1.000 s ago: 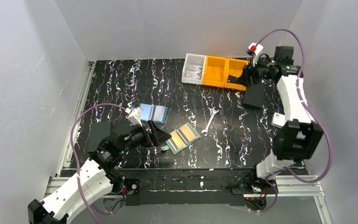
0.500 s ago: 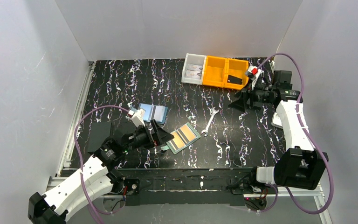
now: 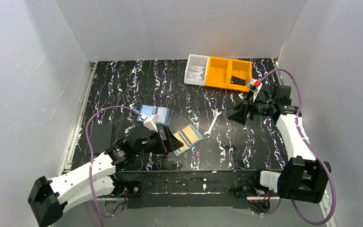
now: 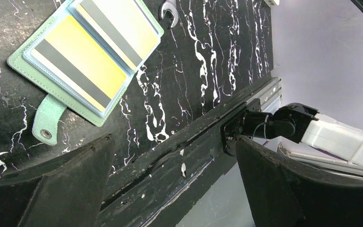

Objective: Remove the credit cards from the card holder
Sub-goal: Remove the credit card from the card holder.

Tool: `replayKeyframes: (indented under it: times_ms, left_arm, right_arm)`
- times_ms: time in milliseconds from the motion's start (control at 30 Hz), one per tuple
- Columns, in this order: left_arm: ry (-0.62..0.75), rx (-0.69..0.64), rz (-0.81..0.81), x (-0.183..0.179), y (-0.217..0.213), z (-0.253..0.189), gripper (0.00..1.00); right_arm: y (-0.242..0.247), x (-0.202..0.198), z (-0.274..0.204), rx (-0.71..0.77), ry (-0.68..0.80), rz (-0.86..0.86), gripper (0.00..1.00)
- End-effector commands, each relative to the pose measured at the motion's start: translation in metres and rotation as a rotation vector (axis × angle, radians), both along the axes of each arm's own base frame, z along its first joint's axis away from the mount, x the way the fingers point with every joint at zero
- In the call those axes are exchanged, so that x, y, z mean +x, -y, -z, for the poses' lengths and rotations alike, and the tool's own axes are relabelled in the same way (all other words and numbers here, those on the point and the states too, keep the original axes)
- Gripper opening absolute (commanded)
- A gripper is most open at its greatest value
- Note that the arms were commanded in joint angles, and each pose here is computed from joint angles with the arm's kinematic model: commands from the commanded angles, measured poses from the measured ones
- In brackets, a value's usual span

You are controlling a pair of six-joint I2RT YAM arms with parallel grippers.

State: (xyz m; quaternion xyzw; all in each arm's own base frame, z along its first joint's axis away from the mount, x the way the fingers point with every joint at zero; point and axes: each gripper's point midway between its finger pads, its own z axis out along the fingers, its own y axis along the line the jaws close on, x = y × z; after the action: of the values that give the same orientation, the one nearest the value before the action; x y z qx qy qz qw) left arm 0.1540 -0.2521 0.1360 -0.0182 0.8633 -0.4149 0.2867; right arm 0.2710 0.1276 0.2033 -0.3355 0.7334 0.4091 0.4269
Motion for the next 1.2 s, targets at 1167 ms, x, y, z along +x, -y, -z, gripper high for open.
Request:
replayKeyframes:
  times_ms: [1167]
  left_arm:
    - [-0.009, -0.033, -0.063, 0.016, 0.036, 0.005, 0.91]
  right_arm:
    - [-0.043, -0.005, 0.051, -0.127, -0.065, -0.075, 0.80]
